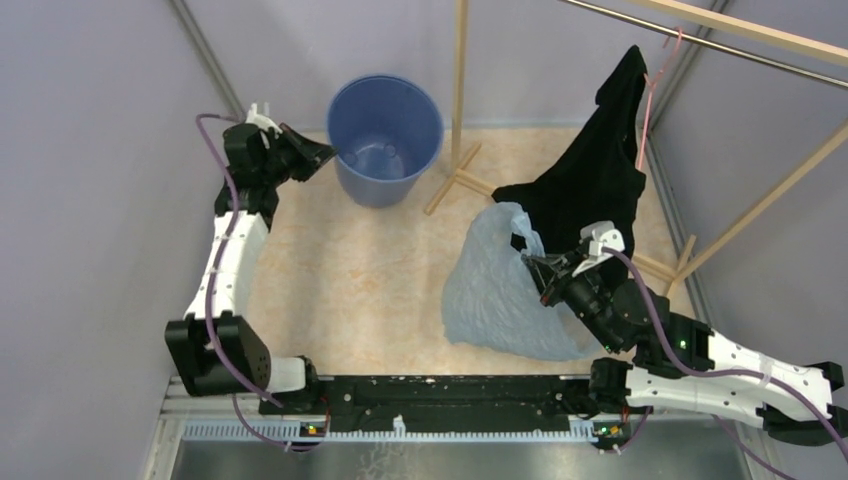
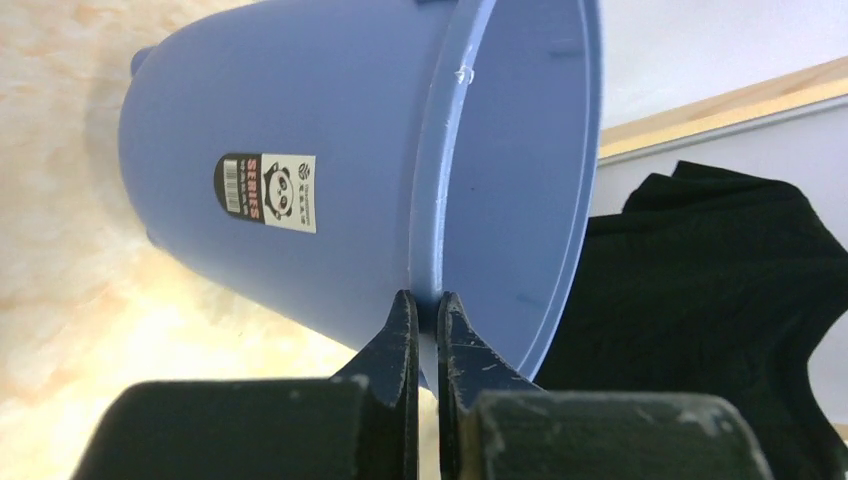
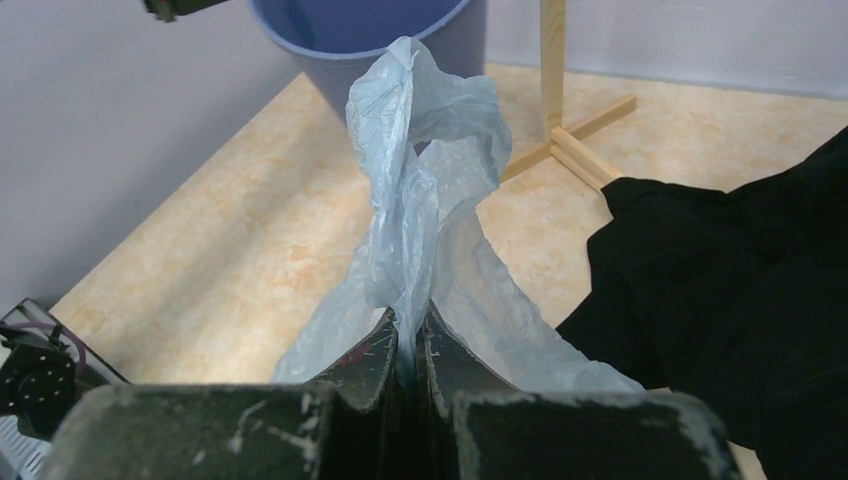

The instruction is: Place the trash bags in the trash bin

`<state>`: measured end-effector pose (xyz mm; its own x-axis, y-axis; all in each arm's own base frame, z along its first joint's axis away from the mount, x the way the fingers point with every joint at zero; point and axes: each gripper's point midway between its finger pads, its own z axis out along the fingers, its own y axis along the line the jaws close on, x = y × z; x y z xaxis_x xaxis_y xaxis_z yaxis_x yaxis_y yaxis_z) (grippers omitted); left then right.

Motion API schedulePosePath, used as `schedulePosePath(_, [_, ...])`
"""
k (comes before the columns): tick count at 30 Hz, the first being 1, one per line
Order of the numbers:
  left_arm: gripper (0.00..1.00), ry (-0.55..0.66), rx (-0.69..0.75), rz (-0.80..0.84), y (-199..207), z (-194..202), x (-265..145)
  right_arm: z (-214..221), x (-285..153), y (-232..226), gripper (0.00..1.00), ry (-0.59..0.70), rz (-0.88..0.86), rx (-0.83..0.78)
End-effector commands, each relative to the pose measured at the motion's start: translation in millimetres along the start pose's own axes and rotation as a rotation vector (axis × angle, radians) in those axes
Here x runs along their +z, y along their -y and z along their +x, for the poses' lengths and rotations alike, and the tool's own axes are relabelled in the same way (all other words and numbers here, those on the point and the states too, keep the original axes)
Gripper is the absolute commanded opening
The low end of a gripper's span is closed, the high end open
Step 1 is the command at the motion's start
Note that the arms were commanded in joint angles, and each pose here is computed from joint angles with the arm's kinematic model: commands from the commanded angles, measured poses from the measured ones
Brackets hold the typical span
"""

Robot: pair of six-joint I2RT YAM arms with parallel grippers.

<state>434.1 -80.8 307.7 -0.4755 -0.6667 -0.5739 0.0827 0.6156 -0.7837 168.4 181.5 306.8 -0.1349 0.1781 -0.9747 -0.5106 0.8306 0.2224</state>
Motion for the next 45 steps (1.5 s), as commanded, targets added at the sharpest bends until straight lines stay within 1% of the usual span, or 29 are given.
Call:
schedulePosePath(1, [0.0, 0.092, 0.14, -0.054, 23, -12, -68, -31, -9, 3, 0.0, 0.068, -0.007, 0.032])
schedulePosePath(3, [0.0, 0.101, 0.148, -0.081, 22, -5, -89, -36, -10, 4, 0.0, 0.082, -0.003, 0.027])
schedulePosePath(5, [0.0, 0.083, 0.144, -0.069, 26, 7, -105, -41, -9, 5, 0.0, 0.095, 0.003, 0.022])
schedulePosePath(10, [0.0, -0.055, 0.087, 0.101, 56, 54, -132, -54, -5, 0, 0.0, 0.113, 0.004, 0.008])
schedulePosePath(15, [0.0, -0.139, 0.112, 0.243, 89, 77, -158, -72, -1, -11, 0.0, 0.13, -0.02, -0.001])
schedulePosePath(17, [0.0, -0.174, 0.085, 0.286, 96, 85, -161, -82, -1, -15, 0.0, 0.146, -0.031, 0.002])
schedulePosePath(22, [0.0, -0.247, 0.012, 0.381, 95, 104, -159, -120, -10, -16, 0.0, 0.215, -0.047, 0.035])
schedulePosePath(26, [0.0, -0.275, 0.004, 0.314, 68, 116, -147, -164, -26, -18, 0.0, 0.317, -0.089, 0.085])
schedulePosePath(29, [0.0, -0.306, -0.012, 0.318, 56, 126, -141, -206, -40, -31, 0.0, 0.434, -0.183, 0.077])
schedulePosePath(32, [0.0, -0.331, -0.056, 0.35, 56, 128, -136, -250, -50, -60, 0.0, 0.544, -0.319, 0.068])
schedulePosePath(36, [0.0, -0.311, -0.087, 0.374, 59, 118, -126, -281, -38, -107, 0.0, 0.58, -0.443, 0.057])
schedulePosePath(38, [0.0, -0.301, -0.1, 0.368, 58, 114, -122, -293, -32, -128, 0.0, 0.61, -0.502, 0.081])
schedulePosePath(41, [0.0, -0.271, -0.109, 0.322, 47, 109, -110, -304, -26, -155, 0.0, 0.635, -0.579, 0.101])
schedulePosePath(45, [0.0, -0.268, -0.137, 0.253, 27, 110, -95, -309, -11, -175, 0.0, 0.649, -0.6, 0.1])
